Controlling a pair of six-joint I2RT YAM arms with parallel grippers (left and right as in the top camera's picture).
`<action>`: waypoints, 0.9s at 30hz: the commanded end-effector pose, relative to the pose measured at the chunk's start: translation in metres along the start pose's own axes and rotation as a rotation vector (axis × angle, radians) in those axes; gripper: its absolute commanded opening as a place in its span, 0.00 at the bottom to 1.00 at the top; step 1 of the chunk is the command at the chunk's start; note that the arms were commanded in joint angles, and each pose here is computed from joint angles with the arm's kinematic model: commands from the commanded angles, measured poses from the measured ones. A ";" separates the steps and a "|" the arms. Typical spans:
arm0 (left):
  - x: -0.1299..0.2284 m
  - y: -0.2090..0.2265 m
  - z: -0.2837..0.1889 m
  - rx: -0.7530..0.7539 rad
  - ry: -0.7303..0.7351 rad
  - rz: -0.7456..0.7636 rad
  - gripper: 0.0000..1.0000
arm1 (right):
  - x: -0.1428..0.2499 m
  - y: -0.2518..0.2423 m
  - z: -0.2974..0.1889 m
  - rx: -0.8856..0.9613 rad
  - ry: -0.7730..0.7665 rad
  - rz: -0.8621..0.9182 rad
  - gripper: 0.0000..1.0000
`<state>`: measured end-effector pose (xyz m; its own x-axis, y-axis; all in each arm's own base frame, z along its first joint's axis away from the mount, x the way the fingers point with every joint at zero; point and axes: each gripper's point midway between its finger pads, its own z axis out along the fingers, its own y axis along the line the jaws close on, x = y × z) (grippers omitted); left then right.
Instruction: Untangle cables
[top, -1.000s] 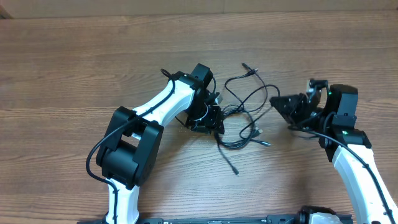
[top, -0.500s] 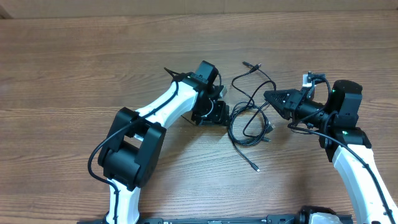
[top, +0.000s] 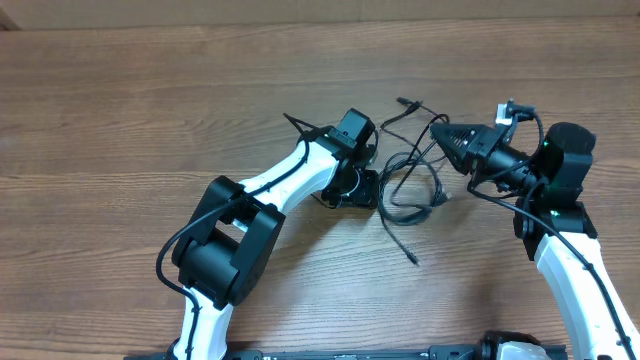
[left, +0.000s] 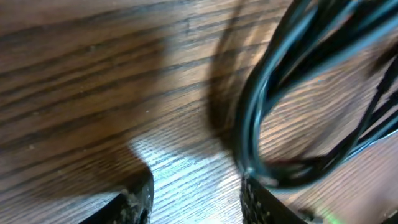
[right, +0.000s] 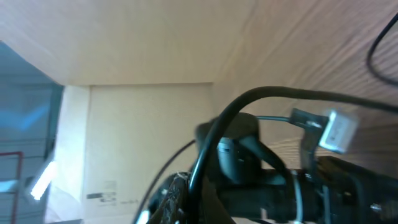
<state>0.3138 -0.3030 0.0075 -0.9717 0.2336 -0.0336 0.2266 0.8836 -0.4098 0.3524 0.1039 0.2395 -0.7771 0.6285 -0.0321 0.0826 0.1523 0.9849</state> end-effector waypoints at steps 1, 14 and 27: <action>0.011 0.025 0.020 -0.085 0.053 -0.032 0.45 | -0.009 0.015 -0.003 -0.033 -0.050 0.060 0.04; 0.015 0.033 0.017 -0.097 0.073 -0.018 0.68 | -0.043 -0.068 -0.045 0.254 -0.197 -0.014 0.04; 0.015 0.038 0.001 0.035 0.129 -0.034 0.70 | -0.037 -0.190 -0.137 0.945 -0.377 0.071 0.04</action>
<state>0.3132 -0.2871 0.0137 -0.9695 0.2439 0.0254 0.2062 0.8669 -0.4538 0.2878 -0.0155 0.0892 -0.5569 0.8297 -0.0390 0.6431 0.4605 0.6119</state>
